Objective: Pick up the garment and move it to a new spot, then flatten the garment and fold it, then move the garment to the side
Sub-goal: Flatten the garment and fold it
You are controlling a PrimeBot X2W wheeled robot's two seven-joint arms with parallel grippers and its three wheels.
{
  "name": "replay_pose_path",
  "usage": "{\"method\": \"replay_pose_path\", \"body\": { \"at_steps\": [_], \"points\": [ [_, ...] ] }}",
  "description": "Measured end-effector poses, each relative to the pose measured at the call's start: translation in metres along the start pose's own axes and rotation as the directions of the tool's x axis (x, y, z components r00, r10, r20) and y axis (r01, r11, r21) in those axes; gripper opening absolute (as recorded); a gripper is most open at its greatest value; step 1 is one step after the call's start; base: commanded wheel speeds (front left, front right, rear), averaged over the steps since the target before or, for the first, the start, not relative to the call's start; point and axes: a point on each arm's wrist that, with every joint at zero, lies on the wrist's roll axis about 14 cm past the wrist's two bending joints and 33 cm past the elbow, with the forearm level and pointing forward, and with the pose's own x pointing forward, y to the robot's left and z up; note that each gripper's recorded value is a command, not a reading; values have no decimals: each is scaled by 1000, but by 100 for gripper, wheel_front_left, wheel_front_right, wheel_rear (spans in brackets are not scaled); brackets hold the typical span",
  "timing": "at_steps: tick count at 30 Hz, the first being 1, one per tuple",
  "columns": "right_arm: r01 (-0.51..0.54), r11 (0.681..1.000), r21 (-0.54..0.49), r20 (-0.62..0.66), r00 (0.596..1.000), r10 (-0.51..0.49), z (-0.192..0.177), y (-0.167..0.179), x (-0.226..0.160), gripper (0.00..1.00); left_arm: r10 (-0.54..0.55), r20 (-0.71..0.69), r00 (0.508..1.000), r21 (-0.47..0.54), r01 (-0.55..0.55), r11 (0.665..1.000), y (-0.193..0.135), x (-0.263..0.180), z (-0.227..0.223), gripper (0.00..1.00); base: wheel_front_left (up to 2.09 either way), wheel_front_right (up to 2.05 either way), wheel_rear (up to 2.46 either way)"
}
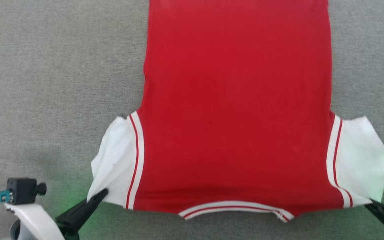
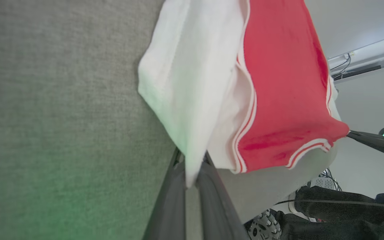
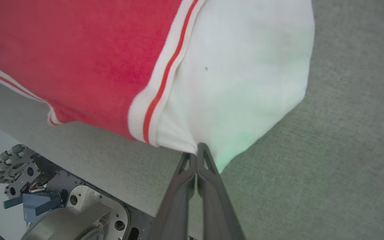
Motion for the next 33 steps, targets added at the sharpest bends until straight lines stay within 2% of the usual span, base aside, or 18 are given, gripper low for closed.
{"method": "replay_pose_path", "body": {
  "at_steps": [7, 10, 18, 25, 26, 27, 28, 29, 33],
  "points": [
    [-6, 1000, 4, 30, 1000, 6, 8, 4, 1, 0, -24, 24, 999, -44, 25, 999, -11, 2, -4, 0, 0, 0, 0],
    [10, 1000, -28, 6, 1000, -10, 7, 0, 7, 0, -46, 41, 998, -58, 48, 997, -18, 12, -3, 0, 0, 0, 0],
    [-27, 999, -43, -101, 995, 22, -16, 7, 34, 0, -37, 26, 999, -81, 39, 996, -17, 34, -11, 0, 0, 0, 0],
    [-39, 998, -55, -108, 994, 33, -19, 10, 44, 2, -23, 10, 1000, -79, 23, 997, -11, 42, -15, 0, 0, 0, 0],
    [-38, 998, -58, -101, 994, 32, -18, 9, 44, 15, -23, 8, 1000, -78, 24, 997, -11, 42, -16, 0, 0, 0, 0],
    [-36, 997, -64, -93, 995, 30, -17, 9, 44, 42, -24, 8, 1000, -77, 24, 997, -11, 43, -16, 0, 0, 0, 0],
    [-33, 997, -64, -75, 997, 28, -15, 9, 43, 95, -26, 8, 1000, -77, 27, 997, -11, 44, -16, 0, 0, 0, 0],
    [-32, 998, -62, -57, 998, 29, -11, 9, 42, 100, -28, 8, 1000, -76, 28, 997, -12, 44, -16, 0, 0, 0, 0],
    [-34, 998, -55, -8, 999, 33, 1, 9, 38, 100, -31, 16, 999, -74, 32, 997, -13, 45, -15, 0, 0, 0, 0]
  ]
}}
